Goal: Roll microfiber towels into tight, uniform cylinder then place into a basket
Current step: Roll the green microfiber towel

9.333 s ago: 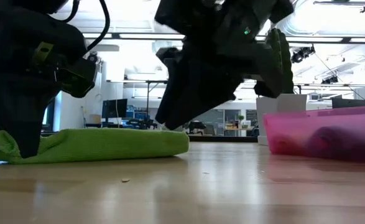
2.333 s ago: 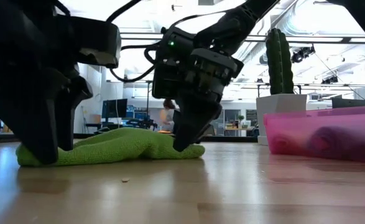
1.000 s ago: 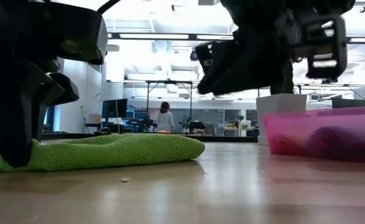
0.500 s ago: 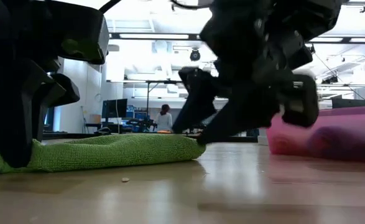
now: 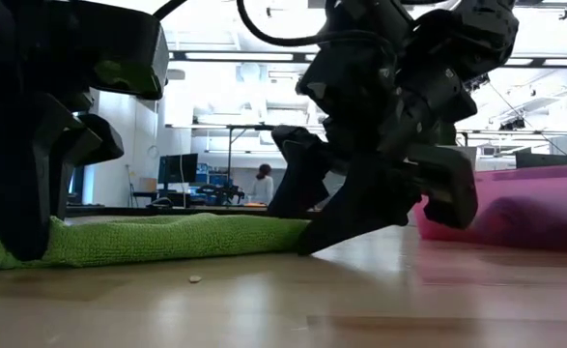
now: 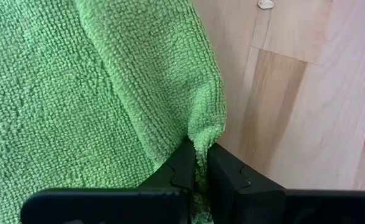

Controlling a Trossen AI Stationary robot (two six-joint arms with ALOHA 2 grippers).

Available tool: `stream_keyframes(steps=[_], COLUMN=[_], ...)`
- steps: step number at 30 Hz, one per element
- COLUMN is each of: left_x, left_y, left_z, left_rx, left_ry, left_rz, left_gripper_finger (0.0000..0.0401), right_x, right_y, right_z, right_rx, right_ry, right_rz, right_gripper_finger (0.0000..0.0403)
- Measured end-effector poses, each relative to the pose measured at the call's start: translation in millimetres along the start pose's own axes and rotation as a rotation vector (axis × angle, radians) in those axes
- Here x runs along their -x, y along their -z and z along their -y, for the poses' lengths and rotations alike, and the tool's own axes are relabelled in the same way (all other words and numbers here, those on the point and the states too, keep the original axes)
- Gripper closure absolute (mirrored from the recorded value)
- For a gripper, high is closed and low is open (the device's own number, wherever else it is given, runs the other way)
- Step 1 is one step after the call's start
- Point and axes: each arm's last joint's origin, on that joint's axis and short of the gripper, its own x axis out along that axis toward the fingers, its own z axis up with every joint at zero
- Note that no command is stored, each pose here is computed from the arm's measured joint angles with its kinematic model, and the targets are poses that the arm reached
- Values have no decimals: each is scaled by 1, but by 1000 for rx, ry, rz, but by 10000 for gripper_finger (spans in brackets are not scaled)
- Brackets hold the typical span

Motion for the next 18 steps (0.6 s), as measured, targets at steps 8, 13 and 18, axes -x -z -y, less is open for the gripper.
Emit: stream_keyframes(steps=[8, 13, 18], left_x=[-1, -1, -1], left_y=[-6, -7, -6], left_z=[8, 10, 9], left_rx=[6, -17, 14], left_ry=[102, 134, 117], left_rz=[35, 37, 27], left_gripper_finger=[385, 385, 384], right_x=[0, 0, 0], right_y=[7, 8, 9], right_z=[9, 8, 9], right_rx=[-175, -249, -335], right_ry=[18, 18, 13], right_rz=[-16, -35, -45], right_gripper_finger=[229, 297, 389])
